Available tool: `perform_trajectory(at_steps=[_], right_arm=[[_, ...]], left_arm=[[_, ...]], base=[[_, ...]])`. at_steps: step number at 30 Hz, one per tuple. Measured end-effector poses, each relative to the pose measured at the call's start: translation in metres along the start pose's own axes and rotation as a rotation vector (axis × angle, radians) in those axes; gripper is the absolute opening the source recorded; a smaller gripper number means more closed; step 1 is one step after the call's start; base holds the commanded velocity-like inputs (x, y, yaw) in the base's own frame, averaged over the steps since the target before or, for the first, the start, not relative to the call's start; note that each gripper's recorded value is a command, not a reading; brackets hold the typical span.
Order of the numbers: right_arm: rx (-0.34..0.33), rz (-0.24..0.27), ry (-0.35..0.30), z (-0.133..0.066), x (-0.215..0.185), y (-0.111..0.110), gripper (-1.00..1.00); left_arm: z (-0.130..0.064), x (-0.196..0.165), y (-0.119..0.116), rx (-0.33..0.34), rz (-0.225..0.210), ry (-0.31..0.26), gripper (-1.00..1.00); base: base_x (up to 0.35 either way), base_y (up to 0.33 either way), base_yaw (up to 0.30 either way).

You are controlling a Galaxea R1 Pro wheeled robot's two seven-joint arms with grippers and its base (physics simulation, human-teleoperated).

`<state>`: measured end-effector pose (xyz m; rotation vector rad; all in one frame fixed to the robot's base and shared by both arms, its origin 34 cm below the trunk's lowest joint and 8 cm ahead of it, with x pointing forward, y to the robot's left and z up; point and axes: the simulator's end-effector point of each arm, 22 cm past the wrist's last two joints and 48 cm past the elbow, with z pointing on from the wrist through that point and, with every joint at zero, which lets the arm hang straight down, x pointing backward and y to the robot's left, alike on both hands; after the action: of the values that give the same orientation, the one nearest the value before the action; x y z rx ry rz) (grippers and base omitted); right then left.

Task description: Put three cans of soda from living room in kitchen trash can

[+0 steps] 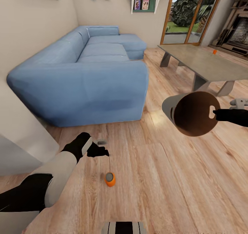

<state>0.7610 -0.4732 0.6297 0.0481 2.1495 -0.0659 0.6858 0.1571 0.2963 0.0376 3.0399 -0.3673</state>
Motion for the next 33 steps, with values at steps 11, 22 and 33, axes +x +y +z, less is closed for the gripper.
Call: perform_trajectory(at_steps=[11, 22, 33], right_arm=[[0.056, 0.046, -0.033, -0.012, -0.009, -0.032, -1.0], [0.03, 0.069, -0.043, -0.014, -0.011, -0.028, -1.0], [0.038, 0.067, -0.052, -0.019, -0.015, -0.031, -1.0]], left_arm=[[0.0, -0.001, 0.0, -0.001, 0.0, -0.002, 1.0], [-0.001, -0.001, -0.005, 0.003, 0.005, -0.005, 1.0], [-0.006, -0.009, -0.009, 0.006, 0.014, -0.042, 1.0]], base=[[-0.012, 0.046, -0.003], [0.0, 0.001, -0.044], [0.0, 0.0, -0.205]])
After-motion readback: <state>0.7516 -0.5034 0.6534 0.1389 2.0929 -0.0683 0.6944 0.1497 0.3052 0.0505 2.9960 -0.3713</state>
